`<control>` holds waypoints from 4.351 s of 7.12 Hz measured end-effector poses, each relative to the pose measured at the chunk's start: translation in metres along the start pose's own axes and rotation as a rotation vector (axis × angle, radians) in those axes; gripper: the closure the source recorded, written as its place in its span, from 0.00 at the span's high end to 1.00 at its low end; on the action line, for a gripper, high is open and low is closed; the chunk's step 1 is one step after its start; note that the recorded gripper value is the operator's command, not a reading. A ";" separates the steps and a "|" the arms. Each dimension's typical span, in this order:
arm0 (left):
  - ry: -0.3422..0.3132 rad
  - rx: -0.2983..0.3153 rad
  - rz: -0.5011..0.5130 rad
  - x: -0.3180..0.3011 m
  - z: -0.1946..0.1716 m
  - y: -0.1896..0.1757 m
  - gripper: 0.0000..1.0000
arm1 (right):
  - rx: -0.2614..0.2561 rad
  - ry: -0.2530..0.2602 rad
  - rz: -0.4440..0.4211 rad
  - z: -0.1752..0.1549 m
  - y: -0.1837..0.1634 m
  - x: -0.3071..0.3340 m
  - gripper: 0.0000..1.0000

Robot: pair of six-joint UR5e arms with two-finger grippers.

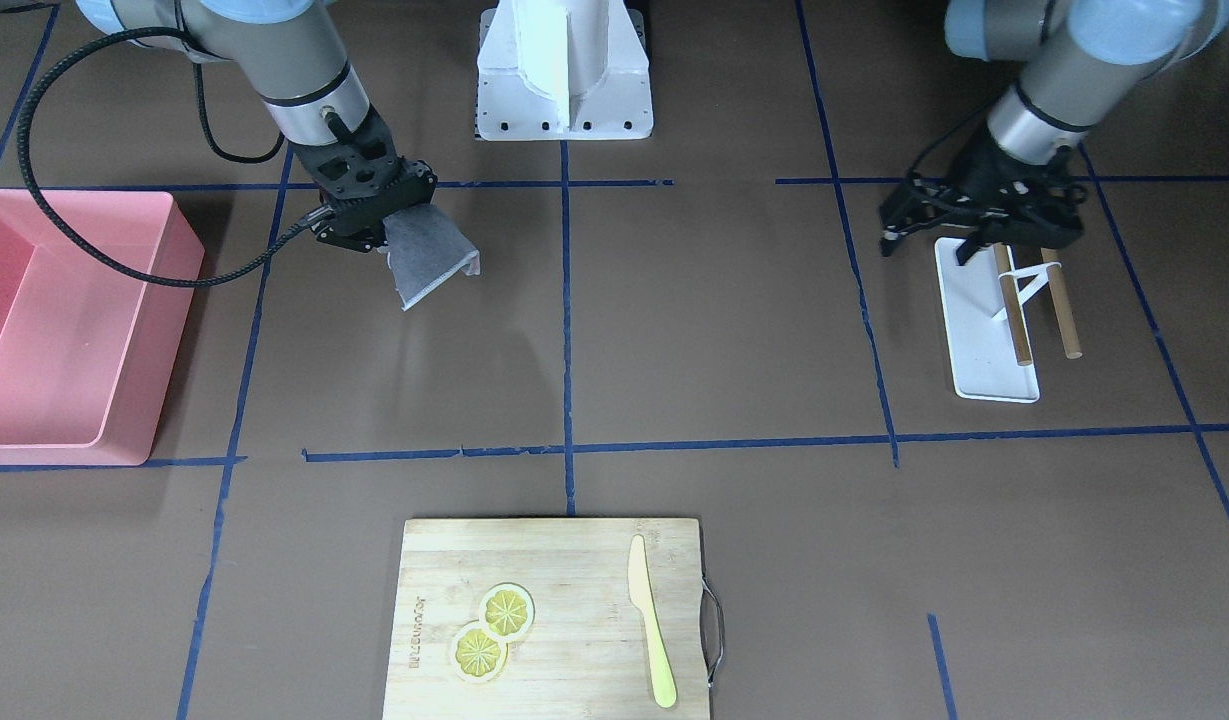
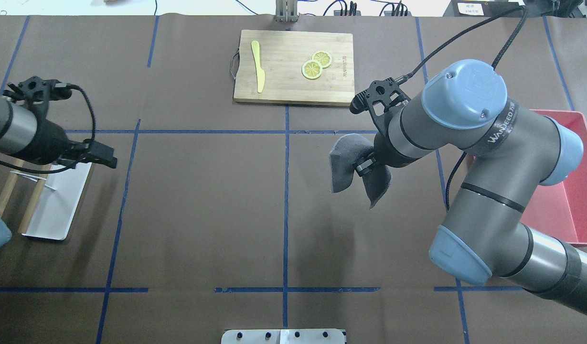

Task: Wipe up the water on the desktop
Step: 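Release the cloth with the left gripper and withdraw it while the right gripper holds, then lower the grey cloth onto the table near the pink bin with the right gripper, then wipe the cloth across the table toward the cutting board with the right gripper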

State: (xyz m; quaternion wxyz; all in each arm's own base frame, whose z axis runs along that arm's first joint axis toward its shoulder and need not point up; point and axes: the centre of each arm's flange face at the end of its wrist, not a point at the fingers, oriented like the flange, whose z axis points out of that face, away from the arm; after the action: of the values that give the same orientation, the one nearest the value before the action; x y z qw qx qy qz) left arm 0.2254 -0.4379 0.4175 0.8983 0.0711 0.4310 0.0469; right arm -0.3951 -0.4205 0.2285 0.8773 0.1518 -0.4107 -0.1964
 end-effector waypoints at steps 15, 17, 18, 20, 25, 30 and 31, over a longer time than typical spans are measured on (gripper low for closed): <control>-0.049 -0.082 -0.038 -0.361 -0.078 0.086 1.00 | -0.166 0.249 0.422 0.109 0.093 0.077 0.00; -0.049 -0.080 -0.036 -0.360 -0.079 0.085 1.00 | -0.142 0.215 0.461 0.135 0.040 0.009 0.00; -0.049 -0.080 -0.037 -0.360 -0.079 0.085 1.00 | -0.130 0.189 0.502 0.142 0.013 -0.034 0.00; -0.049 -0.084 -0.041 -0.362 -0.077 0.086 1.00 | -0.107 0.145 0.588 0.148 -0.037 -0.125 0.00; -0.049 -0.084 -0.040 -0.362 -0.077 0.086 1.00 | -0.111 0.146 0.605 0.144 -0.042 -0.132 0.00; -0.048 -0.082 -0.038 -0.361 -0.078 0.085 1.00 | -0.235 0.363 0.384 0.101 0.067 0.066 0.00; -0.047 -0.081 -0.038 -0.361 -0.078 0.085 1.00 | -0.247 0.385 0.372 0.097 0.078 0.087 0.00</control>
State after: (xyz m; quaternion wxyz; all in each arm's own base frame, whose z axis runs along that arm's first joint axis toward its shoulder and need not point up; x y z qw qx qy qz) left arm -0.0627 -0.3998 0.6604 0.9111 0.0275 0.4086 0.0459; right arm -0.4022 -0.4032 0.3794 0.9719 0.0004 -0.2304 -0.0482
